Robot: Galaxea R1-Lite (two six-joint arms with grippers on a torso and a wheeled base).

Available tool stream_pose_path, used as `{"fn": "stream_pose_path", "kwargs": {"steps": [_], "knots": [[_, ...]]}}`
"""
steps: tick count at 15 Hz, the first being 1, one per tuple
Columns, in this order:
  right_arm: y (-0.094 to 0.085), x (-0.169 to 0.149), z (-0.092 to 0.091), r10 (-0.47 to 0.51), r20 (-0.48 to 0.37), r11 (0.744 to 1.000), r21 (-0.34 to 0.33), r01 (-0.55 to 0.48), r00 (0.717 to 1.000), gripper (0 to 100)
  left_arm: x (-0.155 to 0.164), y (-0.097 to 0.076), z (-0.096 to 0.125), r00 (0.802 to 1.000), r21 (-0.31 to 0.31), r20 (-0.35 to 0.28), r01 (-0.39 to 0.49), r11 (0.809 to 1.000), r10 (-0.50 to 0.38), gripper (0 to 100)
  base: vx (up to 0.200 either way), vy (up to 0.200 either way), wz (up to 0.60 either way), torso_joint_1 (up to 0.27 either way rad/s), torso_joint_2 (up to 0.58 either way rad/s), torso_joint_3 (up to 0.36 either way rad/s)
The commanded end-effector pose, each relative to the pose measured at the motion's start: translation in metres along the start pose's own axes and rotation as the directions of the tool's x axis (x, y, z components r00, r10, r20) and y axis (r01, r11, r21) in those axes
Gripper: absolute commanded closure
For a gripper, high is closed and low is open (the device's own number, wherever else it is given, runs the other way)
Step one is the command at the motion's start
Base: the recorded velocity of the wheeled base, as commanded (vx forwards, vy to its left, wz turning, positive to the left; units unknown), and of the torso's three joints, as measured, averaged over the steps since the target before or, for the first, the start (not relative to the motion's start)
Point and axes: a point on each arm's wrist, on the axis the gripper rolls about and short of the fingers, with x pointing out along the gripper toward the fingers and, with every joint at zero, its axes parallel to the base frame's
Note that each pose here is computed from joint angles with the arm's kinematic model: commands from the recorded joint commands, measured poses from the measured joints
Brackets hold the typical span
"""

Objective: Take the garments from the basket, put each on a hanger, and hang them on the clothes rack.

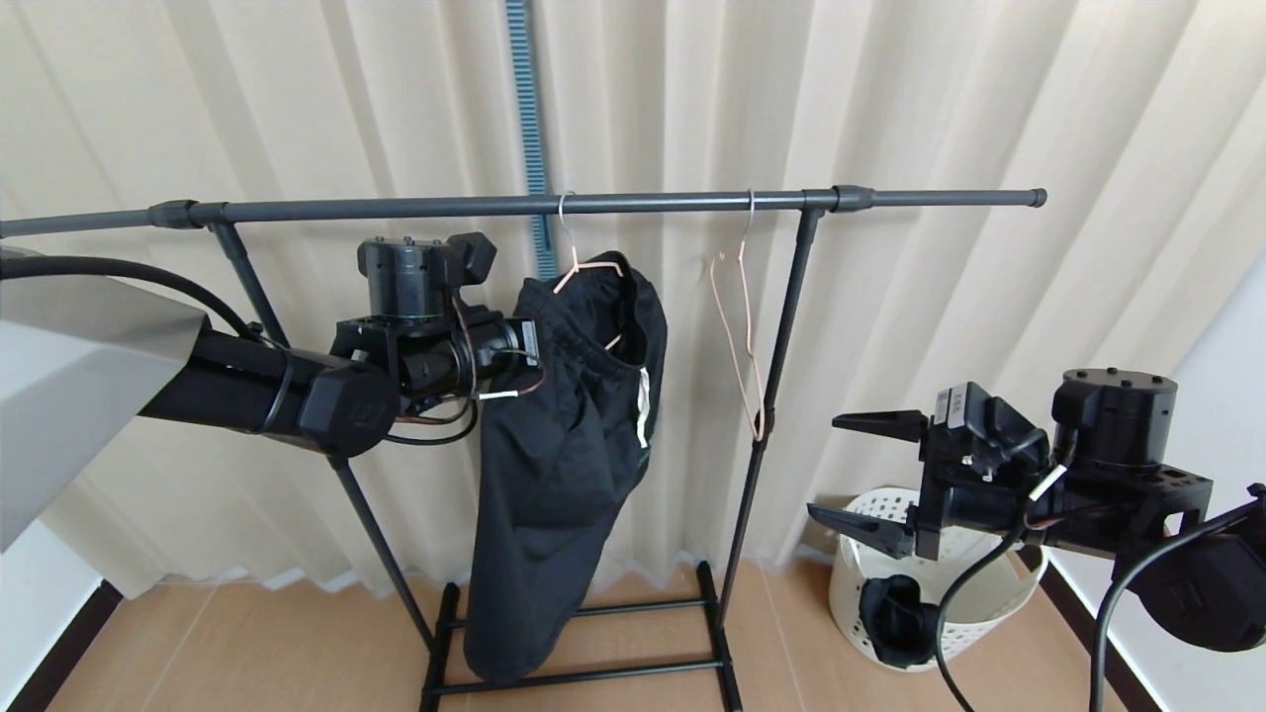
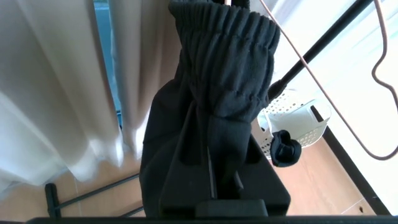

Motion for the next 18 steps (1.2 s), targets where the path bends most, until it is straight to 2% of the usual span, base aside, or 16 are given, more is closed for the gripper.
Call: {"fn": "stream_pose_path", "kwargs": {"steps": [1,2,5,6,7,8,10,11,12,13,14,15,16,17,18], "knots": [[0.000,0.000,0.000,0.000,0.002,1.000,-0.002,0.000,1.000,0,-0.002,-0.001,0.002,1.000,0.002,0.000,0.000,1.000,0.000,0,0.000,0.000,0.00,0.000,0.00,0.000],[0.001,-0.001,0.001,0.000,0.002,1.000,-0.002,0.000,1.000,0,-0.004,-0.002,0.003,1.000,0.004,0.001,0.000,1.000,0.000,0,0.000,0.000,0.00,0.000,0.00,0.000],[0.005,-0.002,0.000,0.015,0.000,1.000,0.003,-0.015,1.000,0,-0.044,-0.007,0.010,1.000,0.038,0.006,0.002,0.999,-0.003,0,0.000,0.000,0.00,0.000,0.00,0.000],[0.005,-0.002,0.000,0.015,0.000,1.000,0.003,-0.015,1.000,0,-0.044,-0.007,0.010,1.000,0.038,0.006,0.002,0.999,-0.003,0,0.000,0.000,0.00,0.000,0.00,0.000],[0.017,-0.001,0.004,0.047,0.020,0.999,-0.020,-0.046,0.999,0,-0.072,-0.009,0.006,1.000,0.039,-0.009,0.000,0.999,0.000,0,0.000,0.000,0.00,0.000,0.00,0.000],[0.021,-0.002,0.004,0.048,0.034,0.998,-0.032,-0.047,0.998,0,-0.089,-0.010,0.002,1.000,0.040,-0.017,-0.001,0.999,0.001,0,0.000,0.000,0.00,0.000,0.00,0.000],[0.032,-0.002,0.009,0.080,0.079,0.995,-0.070,-0.075,0.994,0,-0.123,-0.014,0.003,1.000,0.042,0.011,0.006,0.999,-0.007,0,0.000,0.000,0.00,0.000,0.00,0.000],[0.043,-0.009,0.022,0.091,0.114,0.992,-0.098,-0.080,0.989,0,-0.144,-0.016,0.002,0.999,0.045,0.038,0.009,0.999,-0.011,0,0.000,0.000,0.00,0.000,0.00,0.000],[0.046,-0.011,0.025,0.089,0.119,0.992,-0.099,-0.077,0.989,0,-0.148,-0.016,0.001,0.999,0.045,0.040,0.010,0.999,-0.011,0,0.000,0.000,0.00,0.000,0.00,0.000],[0.055,-0.034,0.059,-0.005,0.188,0.998,-0.055,0.016,0.982,0,-0.193,-0.019,-0.011,0.998,0.051,0.059,0.023,0.998,-0.026,0,0.000,0.000,0.00,0.000,0.00,0.000],[0.057,-0.045,0.073,-0.116,0.209,0.993,0.036,0.111,0.971,0,-0.213,-0.021,-0.023,0.998,0.053,0.052,0.025,0.998,-0.027,0,0.000,0.000,0.00,0.000,0.00,0.000],[0.059,-0.054,0.083,-0.218,0.222,0.973,0.127,0.193,0.950,0,-0.233,-0.021,-0.034,0.998,0.053,0.051,0.029,0.998,-0.032,0,0.000,0.000,0.00,0.000,0.00,0.000],[0.065,-0.064,0.086,-0.285,0.210,0.954,0.161,0.254,0.935,0,-0.249,-0.020,-0.046,0.999,0.052,0.042,0.028,0.998,-0.030,0,0.000,0.000,0.00,0.000,0.00,0.000],[0.077,-0.081,0.085,-0.334,0.160,0.934,0.193,0.302,0.929,0,-0.261,-0.017,-0.065,1.000,0.048,0.008,0.022,0.999,-0.023,0,0.000,0.000,0.00,0.000,0.00,0.000],[0.098,-0.099,0.071,-0.351,0.072,0.917,0.229,0.327,0.934,0,-0.271,-0.015,-0.085,0.999,0.045,-0.032,0.014,0.999,-0.013,0,0.000,0.000,0.00,0.000,0.00,0.000]]}}
